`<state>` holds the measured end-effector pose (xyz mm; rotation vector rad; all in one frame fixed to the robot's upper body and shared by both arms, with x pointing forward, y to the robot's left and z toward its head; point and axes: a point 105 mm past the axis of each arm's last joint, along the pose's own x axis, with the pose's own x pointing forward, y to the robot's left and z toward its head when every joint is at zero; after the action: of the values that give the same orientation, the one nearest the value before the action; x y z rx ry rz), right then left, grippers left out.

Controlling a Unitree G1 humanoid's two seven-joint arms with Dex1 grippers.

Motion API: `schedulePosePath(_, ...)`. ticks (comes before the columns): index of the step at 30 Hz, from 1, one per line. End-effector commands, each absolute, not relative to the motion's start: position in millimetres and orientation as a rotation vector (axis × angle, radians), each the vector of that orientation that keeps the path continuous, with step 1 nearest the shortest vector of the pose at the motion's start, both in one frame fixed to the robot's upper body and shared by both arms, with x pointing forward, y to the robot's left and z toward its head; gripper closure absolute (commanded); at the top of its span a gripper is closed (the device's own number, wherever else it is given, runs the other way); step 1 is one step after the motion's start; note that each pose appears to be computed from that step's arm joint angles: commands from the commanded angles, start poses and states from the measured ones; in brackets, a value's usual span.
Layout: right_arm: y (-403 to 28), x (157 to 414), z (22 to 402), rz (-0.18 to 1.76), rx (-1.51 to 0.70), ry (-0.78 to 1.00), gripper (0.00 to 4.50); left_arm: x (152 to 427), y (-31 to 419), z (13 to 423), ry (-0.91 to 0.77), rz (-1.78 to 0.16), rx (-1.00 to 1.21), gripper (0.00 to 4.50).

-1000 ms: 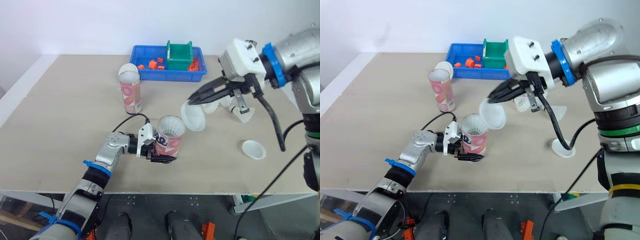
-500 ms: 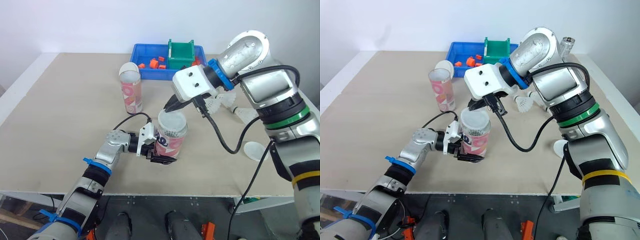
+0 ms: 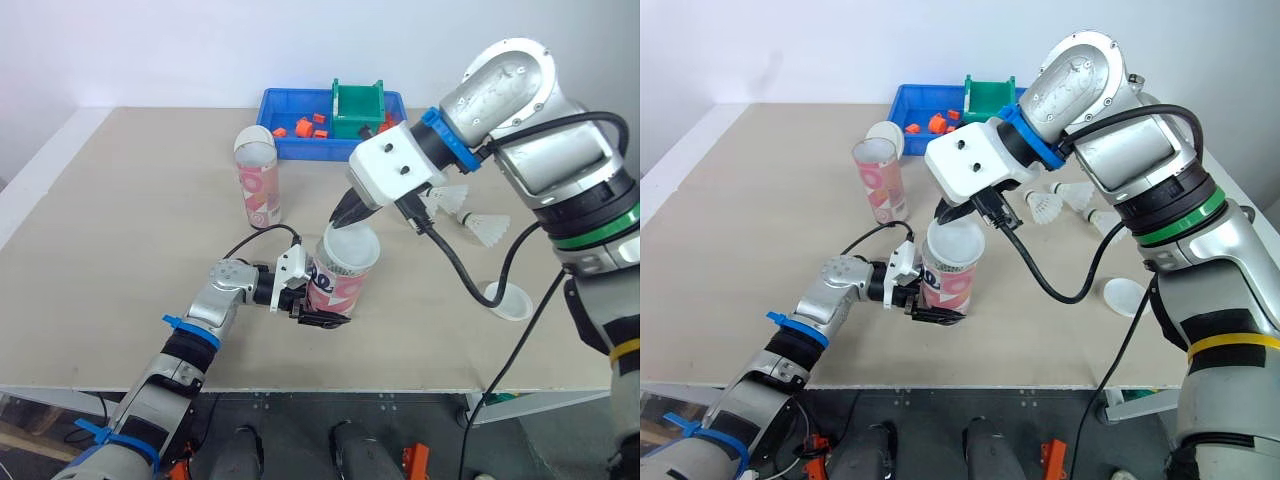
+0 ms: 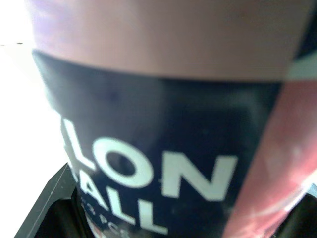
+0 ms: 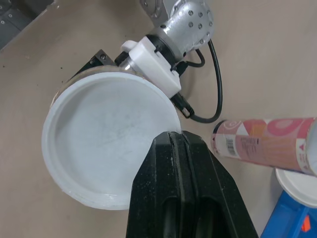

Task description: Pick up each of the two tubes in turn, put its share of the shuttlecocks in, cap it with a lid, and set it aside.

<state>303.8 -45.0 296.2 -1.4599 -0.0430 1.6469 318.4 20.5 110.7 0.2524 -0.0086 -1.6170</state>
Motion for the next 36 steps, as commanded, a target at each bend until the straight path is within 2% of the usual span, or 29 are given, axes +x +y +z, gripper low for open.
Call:
schedulePosePath(1,-46.2,300.0,302.1,1.658,-1.501,-0.06,4.39,314.9,27.9,85.5,0.117,-1.613,0.269,0.93)
schedulePosePath(13,-49.1,298.4,292.5,1.695,-1.527,-0.046,4.39,314.3,35.2,83.1,0.127,-1.586,0.266,0.93)
schedulePosePath(20,-50.1,301.4,278.8,1.741,-1.548,0.033,4.39,314.8,34.5,82.9,0.124,-1.576,0.262,0.93)
schedulePosePath(25,-44.1,310.9,295.7,1.72,-1.486,0.011,4.39,314.7,34.4,82.7,0.122,-1.568,0.258,0.93)
schedulePosePath(36,-39.8,310.7,293.8,1.751,-1.502,0.017,4.39,315.0,34.8,82.3,0.122,-1.561,0.254,0.93)
